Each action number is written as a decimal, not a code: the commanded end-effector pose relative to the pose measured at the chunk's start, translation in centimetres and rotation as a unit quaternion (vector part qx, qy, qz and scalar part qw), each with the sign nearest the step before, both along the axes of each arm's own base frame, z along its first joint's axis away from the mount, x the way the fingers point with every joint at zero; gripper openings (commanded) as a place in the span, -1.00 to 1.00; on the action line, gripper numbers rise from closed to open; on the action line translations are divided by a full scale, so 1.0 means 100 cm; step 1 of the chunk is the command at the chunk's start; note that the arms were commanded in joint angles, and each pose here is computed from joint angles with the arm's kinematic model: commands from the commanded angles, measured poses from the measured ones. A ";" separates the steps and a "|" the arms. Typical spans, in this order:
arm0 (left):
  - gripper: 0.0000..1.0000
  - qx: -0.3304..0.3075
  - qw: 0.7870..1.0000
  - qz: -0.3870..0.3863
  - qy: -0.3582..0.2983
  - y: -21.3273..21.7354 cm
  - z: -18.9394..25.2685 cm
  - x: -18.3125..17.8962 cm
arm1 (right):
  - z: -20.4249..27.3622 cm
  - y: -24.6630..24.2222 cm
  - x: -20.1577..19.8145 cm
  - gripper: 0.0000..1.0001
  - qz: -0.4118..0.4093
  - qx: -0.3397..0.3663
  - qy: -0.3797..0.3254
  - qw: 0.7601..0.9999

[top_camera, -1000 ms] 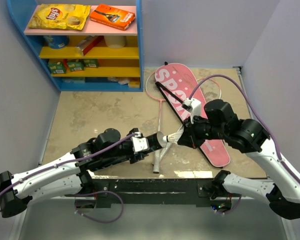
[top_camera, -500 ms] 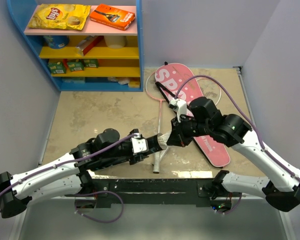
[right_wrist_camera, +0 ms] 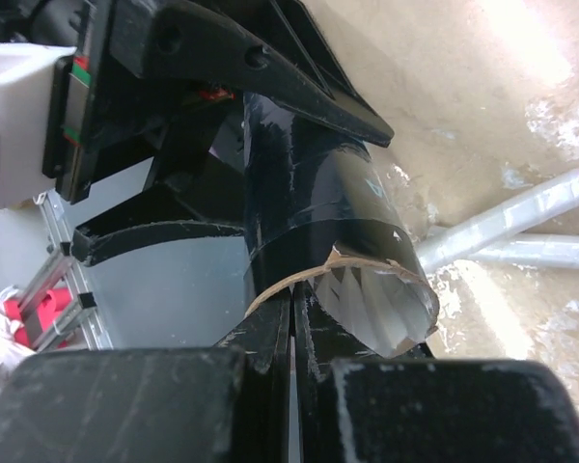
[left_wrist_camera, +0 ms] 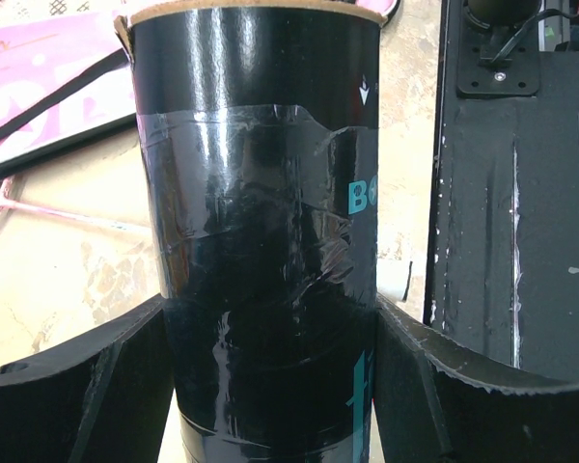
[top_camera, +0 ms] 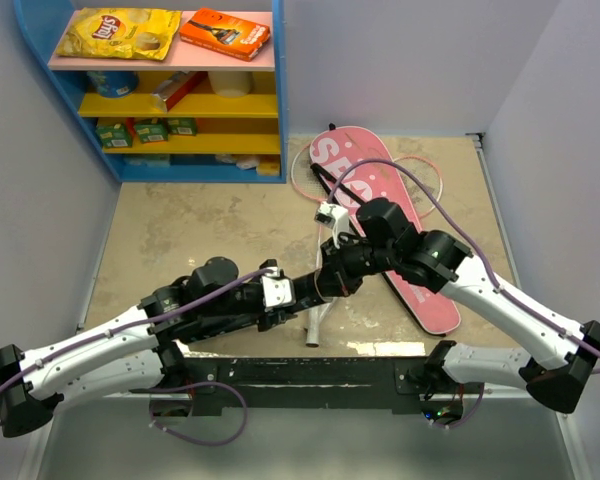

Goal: Pack up the badminton gear

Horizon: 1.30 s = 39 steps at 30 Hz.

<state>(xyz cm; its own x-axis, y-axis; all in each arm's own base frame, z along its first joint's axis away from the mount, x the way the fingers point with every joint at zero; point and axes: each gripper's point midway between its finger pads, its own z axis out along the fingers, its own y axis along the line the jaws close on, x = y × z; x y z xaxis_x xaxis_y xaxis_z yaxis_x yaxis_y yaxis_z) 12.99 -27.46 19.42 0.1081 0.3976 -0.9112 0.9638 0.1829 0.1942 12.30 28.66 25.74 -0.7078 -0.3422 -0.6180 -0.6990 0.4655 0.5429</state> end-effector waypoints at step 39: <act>-1.00 -0.088 0.995 -0.039 -0.033 -0.014 0.048 -0.010 | 0.038 -0.065 0.061 0.17 -0.279 -0.026 -0.122 0.952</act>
<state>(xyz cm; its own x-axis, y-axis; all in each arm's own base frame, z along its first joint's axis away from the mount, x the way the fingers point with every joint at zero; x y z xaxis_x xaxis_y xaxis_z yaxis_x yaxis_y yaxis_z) 13.05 -27.33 20.64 0.1276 0.3431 -0.9306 0.9575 0.2021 0.2057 15.18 26.72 28.00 -0.7065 -0.0684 -0.7044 -0.5682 0.6483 0.5068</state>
